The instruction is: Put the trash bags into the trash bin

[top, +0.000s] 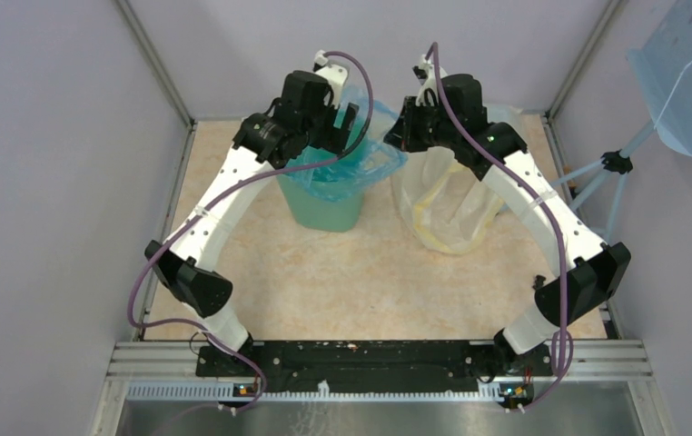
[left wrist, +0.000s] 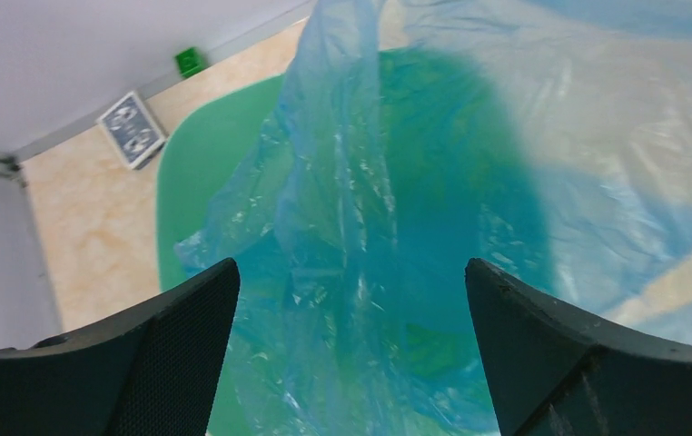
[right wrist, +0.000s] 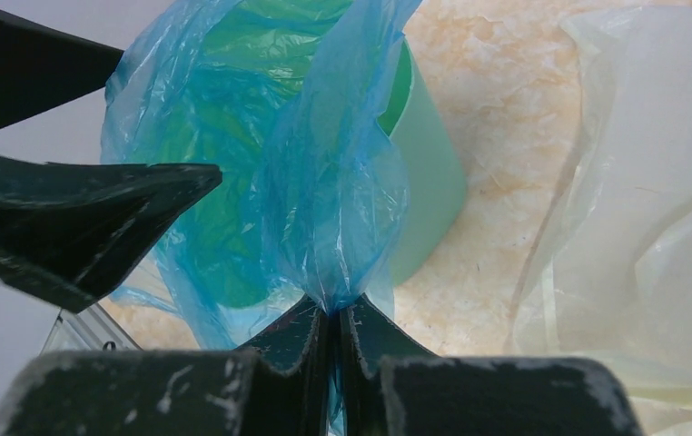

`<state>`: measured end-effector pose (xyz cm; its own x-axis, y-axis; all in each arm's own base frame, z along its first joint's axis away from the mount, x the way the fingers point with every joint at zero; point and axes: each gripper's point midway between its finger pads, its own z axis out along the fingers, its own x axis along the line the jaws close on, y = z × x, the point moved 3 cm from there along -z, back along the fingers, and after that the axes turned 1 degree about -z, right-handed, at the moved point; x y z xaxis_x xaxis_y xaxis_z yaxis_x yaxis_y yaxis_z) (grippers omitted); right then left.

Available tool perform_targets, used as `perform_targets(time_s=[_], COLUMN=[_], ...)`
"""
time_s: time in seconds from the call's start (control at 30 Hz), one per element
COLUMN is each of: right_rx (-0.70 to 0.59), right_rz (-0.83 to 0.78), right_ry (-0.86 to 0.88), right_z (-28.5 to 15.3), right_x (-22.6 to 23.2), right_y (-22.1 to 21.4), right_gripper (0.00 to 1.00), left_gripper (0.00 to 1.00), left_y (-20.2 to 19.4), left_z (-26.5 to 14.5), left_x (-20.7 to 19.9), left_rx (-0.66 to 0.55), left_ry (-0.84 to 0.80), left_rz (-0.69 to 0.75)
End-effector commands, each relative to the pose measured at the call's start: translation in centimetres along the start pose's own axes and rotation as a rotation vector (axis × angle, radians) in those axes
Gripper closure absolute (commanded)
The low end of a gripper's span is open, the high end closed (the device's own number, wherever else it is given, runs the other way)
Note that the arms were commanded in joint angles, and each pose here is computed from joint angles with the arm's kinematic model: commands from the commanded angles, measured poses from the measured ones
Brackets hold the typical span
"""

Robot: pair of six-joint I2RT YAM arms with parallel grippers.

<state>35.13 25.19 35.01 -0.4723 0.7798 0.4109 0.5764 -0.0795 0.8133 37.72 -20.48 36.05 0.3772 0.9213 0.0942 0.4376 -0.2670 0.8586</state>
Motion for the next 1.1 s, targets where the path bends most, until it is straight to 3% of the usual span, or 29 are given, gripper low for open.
perform_targets(time_s=[0.0,0.07,0.17,0.3,0.43,0.53,0.67,0.87,1.07], right_rx=[-0.064,-0.062,-0.059,-0.044,-0.02,0.007,0.036,0.074,0.086], right_rz=[-0.011,-0.011,-0.01,-0.007,-0.008,-0.013,-0.019,0.006,0.035], right_ry=[0.046,0.045,0.041,0.036,0.033,0.024,0.025,0.092,0.216], right_z=[-1.3,-1.3,-1.2,-0.8,-0.5,-0.3,-0.1,-0.4,-0.8], right_x=[1.3,1.3,1.2,1.0,0.8,0.5,0.4,0.8,1.8], right_y=[1.5,1.5,1.3,0.9,0.5,0.1,-0.6,-2.8,-5.4], right_gripper=[0.96,0.96,0.96,0.96,0.92,0.85,0.64,0.31,0.19], left_gripper=[0.01,0.04,0.25,0.32,0.65,0.85,0.99,1.0,1.0], left_y=[0.4,0.2,0.7,1.8,1.7,0.8,-0.6,-3.0,-5.4], left_z=[-0.5,-0.3,-0.9,-2.2,-3.4,-4.0,-5.2,-6.2,-5.6], left_x=[2.8,3.1,3.6,3.7,5.0,6.7,7.8,8.0,9.2], left_rx=[-0.011,-0.007,-0.029,-0.078,-0.094,-0.087,-0.088,-0.109,-0.083], left_ry=[0.22,0.252,0.273,0.18,0.103,0.105,0.077,0.011,-0.006], left_rz=[0.056,0.046,0.021,-0.047,-0.151,-0.184,-0.22,-0.29,-0.353])
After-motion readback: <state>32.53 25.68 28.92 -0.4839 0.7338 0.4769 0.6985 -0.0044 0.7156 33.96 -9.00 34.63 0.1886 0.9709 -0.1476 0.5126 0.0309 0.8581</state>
